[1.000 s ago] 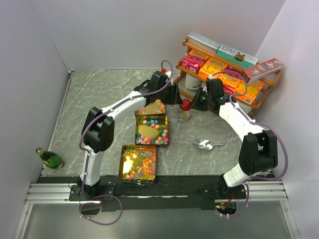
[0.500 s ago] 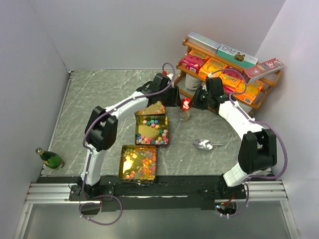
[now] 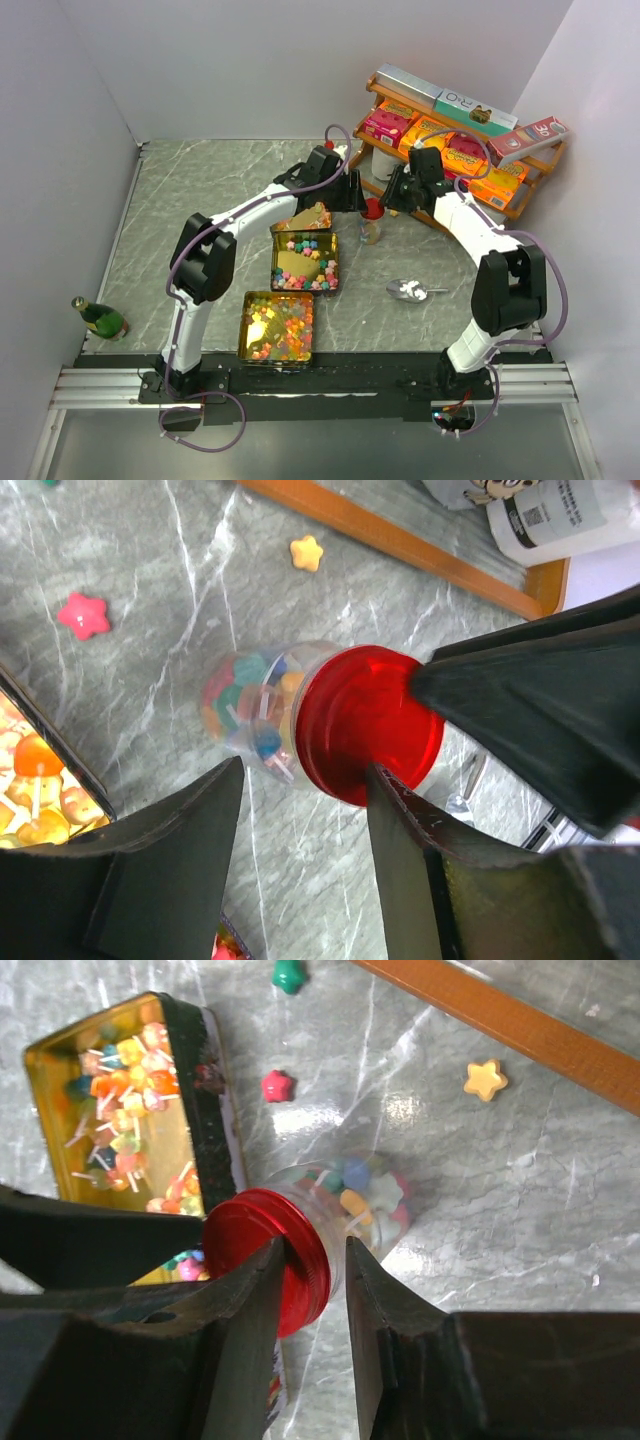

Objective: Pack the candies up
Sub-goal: Close the bottle lid on the packing bottle, then move the packing bottle to the center of the board.

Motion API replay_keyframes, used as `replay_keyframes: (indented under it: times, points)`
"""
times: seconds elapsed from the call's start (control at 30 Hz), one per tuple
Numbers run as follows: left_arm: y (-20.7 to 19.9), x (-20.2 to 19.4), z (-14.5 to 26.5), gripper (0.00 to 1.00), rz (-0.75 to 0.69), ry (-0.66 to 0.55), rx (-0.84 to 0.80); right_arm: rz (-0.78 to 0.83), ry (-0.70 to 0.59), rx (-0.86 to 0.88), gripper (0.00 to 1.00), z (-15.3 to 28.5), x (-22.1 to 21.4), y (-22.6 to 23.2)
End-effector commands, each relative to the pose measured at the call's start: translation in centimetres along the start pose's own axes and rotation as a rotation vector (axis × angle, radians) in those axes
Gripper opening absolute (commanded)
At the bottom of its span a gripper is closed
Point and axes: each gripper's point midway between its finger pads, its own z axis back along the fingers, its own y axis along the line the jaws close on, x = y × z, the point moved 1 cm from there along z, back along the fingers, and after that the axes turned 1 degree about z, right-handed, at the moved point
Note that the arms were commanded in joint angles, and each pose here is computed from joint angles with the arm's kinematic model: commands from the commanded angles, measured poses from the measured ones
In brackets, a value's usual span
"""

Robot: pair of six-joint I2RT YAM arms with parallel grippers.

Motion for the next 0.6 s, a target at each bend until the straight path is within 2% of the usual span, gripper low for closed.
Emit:
replay_keyframes:
  times: [0.0, 0.13, 0.33, 0.57]
  points:
    - [-2.5, 3.2, 1.3, 0.58, -0.047, -0.102, -0.05, 0.031, 0.001, -0.027, 0.38, -0.5, 0.4, -0.5]
    - [-2.4, 3.3, 1.2, 0.57, -0.046, -0.104, -0.05, 0.031, 0.015, -0.031, 0.38, -0.8, -0.2, -0.7]
    - [-2.2, 2.6, 0.9, 0.49, -0.047, -0.078, -0.054, 0.039, 0.027, -0.01, 0.36, -0.4, -0.8, -0.7]
    - [-2.0, 1.6, 1.1, 0.5, -0.064, -0.055, -0.063, 0.075, 0.058, 0.04, 0.36, 0.7, -2.5, -0.5]
